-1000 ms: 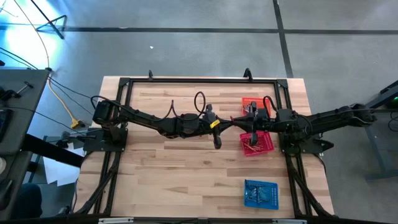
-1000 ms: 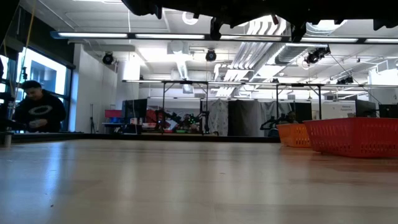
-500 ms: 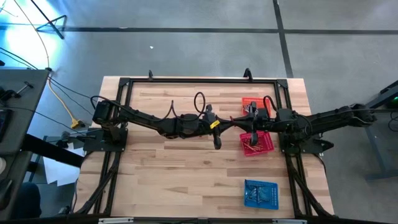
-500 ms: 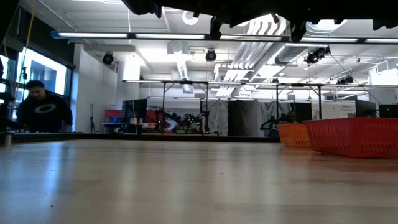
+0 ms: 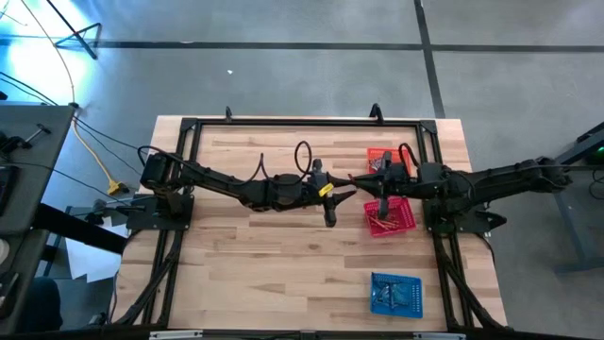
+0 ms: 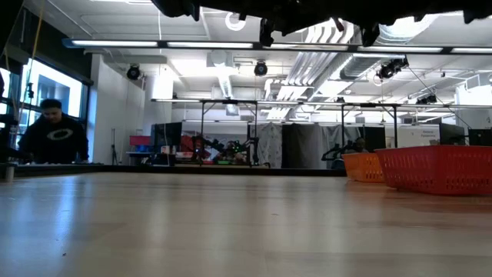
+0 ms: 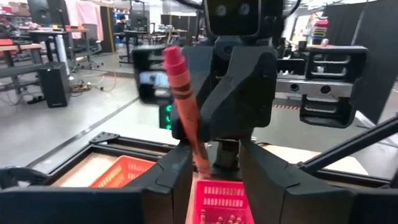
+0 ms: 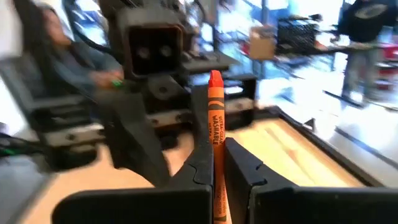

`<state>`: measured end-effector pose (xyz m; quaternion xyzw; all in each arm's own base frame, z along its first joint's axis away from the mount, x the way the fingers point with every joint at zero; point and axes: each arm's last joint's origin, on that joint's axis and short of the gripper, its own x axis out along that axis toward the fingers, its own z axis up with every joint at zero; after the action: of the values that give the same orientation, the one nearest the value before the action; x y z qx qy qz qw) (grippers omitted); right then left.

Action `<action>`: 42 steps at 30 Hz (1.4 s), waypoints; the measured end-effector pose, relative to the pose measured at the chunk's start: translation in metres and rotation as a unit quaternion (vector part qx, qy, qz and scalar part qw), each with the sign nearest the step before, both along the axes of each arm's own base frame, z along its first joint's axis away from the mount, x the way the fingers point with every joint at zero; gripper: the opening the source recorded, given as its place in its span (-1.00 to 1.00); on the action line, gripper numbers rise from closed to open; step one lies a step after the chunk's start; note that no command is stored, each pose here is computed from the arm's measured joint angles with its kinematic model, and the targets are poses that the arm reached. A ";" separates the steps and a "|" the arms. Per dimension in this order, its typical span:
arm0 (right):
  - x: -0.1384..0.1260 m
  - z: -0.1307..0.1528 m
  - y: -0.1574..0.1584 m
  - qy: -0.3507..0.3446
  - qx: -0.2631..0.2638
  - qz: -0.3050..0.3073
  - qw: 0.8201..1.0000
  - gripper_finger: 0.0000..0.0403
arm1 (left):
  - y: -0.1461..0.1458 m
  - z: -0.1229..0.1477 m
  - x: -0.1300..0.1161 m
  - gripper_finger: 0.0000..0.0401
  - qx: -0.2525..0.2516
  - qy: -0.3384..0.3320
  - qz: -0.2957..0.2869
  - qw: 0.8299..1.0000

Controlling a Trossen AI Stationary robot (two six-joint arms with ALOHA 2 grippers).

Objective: Sort crayons
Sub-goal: Put the orange crayon into the red bin

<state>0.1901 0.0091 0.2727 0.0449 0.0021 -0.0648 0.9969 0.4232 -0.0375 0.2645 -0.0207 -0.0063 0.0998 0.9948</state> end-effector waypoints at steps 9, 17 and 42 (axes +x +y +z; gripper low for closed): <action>-0.028 0.019 -0.010 0.235 -0.004 -0.155 0.959 -1.00 | -0.003 -0.004 0.000 -0.37 0.000 0.022 0.001 1.000; -0.057 -0.002 -0.004 0.405 0.172 -0.158 0.884 -1.00 | -0.003 -0.006 -0.001 -0.37 0.000 0.032 0.003 0.999; -0.060 -0.093 0.017 0.447 0.292 -0.116 0.837 -1.00 | 0.000 -0.007 0.000 -0.37 -0.001 0.034 0.008 0.999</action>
<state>0.1299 0.0261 0.1795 0.3000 0.4611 -0.1894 0.8133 0.4227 -0.0377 0.2577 -0.0181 0.0271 0.1082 0.9936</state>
